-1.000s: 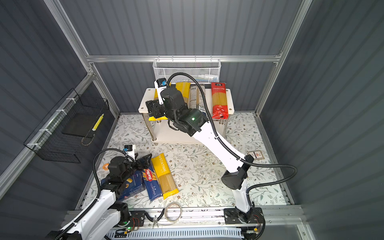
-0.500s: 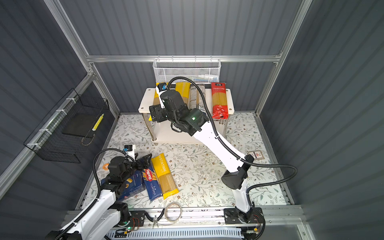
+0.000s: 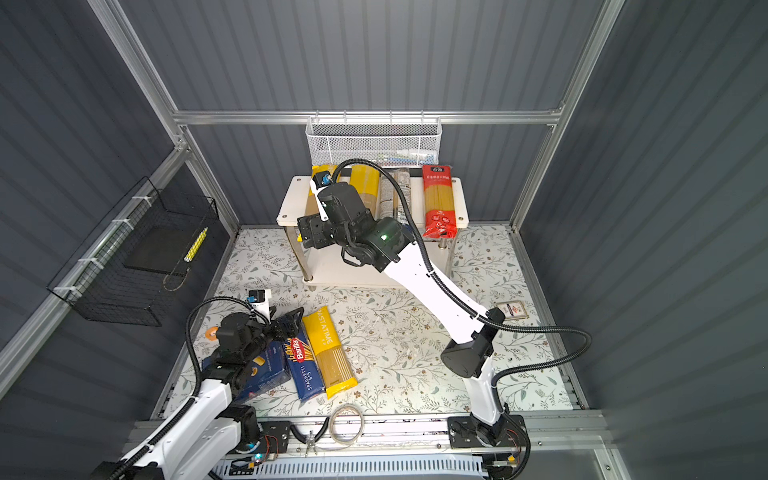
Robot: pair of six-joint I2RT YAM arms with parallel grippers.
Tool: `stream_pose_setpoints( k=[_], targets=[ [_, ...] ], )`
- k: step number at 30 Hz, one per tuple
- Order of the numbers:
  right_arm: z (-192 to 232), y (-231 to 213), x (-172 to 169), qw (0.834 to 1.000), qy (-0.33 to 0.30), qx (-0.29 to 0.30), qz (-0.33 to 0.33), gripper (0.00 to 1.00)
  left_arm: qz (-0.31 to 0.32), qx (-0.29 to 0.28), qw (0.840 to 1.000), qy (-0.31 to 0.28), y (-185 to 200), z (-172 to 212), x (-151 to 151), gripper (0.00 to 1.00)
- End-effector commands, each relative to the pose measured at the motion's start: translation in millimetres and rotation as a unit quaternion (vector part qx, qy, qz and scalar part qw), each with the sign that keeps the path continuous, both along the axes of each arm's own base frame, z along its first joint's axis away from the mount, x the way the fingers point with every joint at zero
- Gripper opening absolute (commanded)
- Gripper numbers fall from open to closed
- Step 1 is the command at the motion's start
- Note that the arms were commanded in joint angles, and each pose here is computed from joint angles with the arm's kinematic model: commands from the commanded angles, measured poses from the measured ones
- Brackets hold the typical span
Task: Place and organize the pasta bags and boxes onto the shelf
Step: 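Open the right gripper and release the yellow bag on the shelf, then withdraw the right gripper and move it over the PASTATIME bag on the table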
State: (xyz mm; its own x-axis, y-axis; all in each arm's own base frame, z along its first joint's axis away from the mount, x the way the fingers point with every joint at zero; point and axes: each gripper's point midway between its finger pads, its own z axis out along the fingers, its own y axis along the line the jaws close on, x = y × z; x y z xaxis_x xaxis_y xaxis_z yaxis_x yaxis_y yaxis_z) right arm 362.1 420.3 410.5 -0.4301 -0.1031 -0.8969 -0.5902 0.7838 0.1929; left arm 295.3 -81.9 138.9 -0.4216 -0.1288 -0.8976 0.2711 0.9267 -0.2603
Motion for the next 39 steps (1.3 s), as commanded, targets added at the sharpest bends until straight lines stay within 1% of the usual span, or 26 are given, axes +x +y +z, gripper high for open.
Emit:
stream_pose_setpoints(
  k=[1,5,8,12,18,20,21,25,27,29,31,34,37,39],
  targets=[
    [-19,5,4,1.0,0.015,-0.018,0.001,0.87,-0.003,0.002,1.0,-0.012,-2,12,3,1.0],
    [-28,8,7,1.0,0.022,-0.022,0.0,0.88,-0.002,0.002,1.0,-0.013,-2,12,3,1.0],
    [-31,17,5,0.999,0.031,-0.012,0.016,0.88,-0.002,0.002,1.0,-0.011,-2,11,3,1.0],
    [-25,25,-1,0.999,0.024,-0.002,0.03,0.88,-0.002,0.002,1.0,-0.011,-2,12,3,1.0],
    [-13,18,-2,1.0,0.007,-0.003,0.02,0.89,-0.002,0.002,1.0,-0.011,-1,12,4,1.0],
    [-6,14,-5,1.0,0.0,-0.003,0.02,0.91,-0.001,0.002,1.0,-0.013,-1,12,3,1.0],
    [-3,13,-8,1.0,-0.005,-0.004,0.021,0.94,-0.001,0.002,1.0,-0.013,-1,13,3,1.0],
    [18,8,-36,0.997,-0.054,-0.026,0.039,0.99,-0.001,0.002,1.0,-0.015,-1,13,2,1.0],
    [25,4,-54,0.994,-0.085,-0.041,0.048,0.99,-0.001,0.001,1.0,-0.018,-1,13,1,1.0],
    [27,-4,-71,0.993,-0.096,-0.042,0.053,0.99,0.0,0.001,1.0,-0.018,0,14,1,1.0],
    [25,-12,-86,0.993,-0.09,-0.026,0.067,0.99,0.003,0.001,1.0,-0.018,0,14,1,1.0],
    [12,-26,-105,0.993,-0.085,0.0,0.085,0.99,0.004,0.003,1.0,-0.018,1,14,0,1.0],
    [-20,-41,-126,0.992,-0.078,0.006,0.095,0.99,0.005,0.002,1.0,-0.022,2,15,-1,1.0],
    [-47,-49,-140,0.993,-0.062,0.004,0.098,0.99,0.005,0.002,1.0,-0.022,1,15,-1,1.0]
  ],
)
